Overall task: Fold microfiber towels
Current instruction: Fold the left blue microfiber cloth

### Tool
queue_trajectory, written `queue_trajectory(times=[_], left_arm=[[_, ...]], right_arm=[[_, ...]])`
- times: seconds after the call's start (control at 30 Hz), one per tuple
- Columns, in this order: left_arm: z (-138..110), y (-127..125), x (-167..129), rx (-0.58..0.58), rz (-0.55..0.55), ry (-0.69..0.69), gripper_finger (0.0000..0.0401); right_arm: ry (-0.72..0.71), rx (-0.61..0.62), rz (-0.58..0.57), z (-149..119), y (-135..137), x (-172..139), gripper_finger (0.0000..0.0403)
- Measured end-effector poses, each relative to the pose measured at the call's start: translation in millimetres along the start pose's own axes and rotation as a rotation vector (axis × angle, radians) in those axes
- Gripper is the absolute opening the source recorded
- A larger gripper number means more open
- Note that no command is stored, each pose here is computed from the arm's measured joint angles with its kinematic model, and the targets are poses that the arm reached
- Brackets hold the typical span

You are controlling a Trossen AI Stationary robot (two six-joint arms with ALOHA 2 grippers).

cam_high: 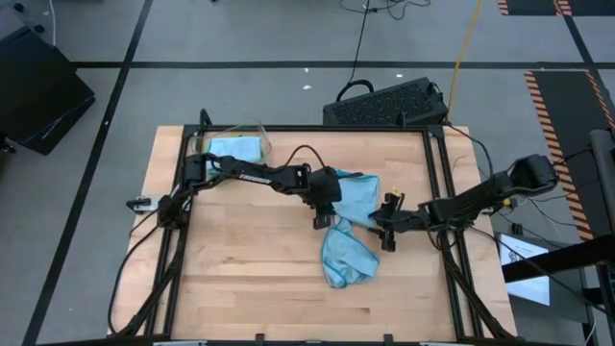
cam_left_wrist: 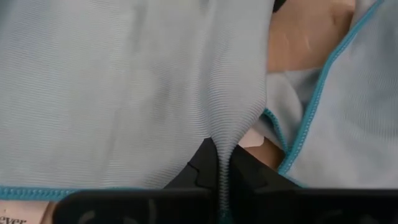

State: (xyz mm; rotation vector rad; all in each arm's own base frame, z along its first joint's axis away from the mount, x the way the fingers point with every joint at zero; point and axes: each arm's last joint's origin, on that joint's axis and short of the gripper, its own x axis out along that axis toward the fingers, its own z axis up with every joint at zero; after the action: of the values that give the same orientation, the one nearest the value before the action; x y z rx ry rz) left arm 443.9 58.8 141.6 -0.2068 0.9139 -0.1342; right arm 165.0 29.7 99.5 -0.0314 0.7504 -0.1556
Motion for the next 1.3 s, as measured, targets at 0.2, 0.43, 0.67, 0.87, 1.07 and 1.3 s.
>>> queue_trajectory(times=[0.2, 0.43, 0.67, 0.87, 1.07, 1.3], left_arm=[[0.2, -0.5, -0.1, -0.011, -0.010, 0.000, 0.0021], [0.1, -0.7, -0.1, -0.028, -0.018, 0.000, 0.0015], [-2.9, -5.7, 1.1, 0.034, -0.019, 0.033, 0.0121], [-6.1, -15.2, 4.1, 0.086, 0.032, 0.069, 0.0185], [-12.5, -20.1, 4.5, 0.116, 0.087, 0.142, 0.0180], [-10.2, -19.4, 0.3, 0.140, 0.132, 0.136, 0.0146]], right_arm=[[0.040, -0.012, -0.005, -4.5, 1.4, 6.1, 0.0165], [0.023, 0.014, -0.001, -3.4, 2.1, 7.8, 0.0050], [0.008, 0.175, 0.010, -1.5, 1.4, 5.6, 0.0020], [0.005, 0.244, 0.011, -1.2, 1.5, 5.6, 0.0009], [0.001, 0.258, 0.008, -0.8, 1.3, 5.6, 0.0009], [0.002, 0.268, 0.006, -1.0, 1.2, 5.6, 0.0009]])
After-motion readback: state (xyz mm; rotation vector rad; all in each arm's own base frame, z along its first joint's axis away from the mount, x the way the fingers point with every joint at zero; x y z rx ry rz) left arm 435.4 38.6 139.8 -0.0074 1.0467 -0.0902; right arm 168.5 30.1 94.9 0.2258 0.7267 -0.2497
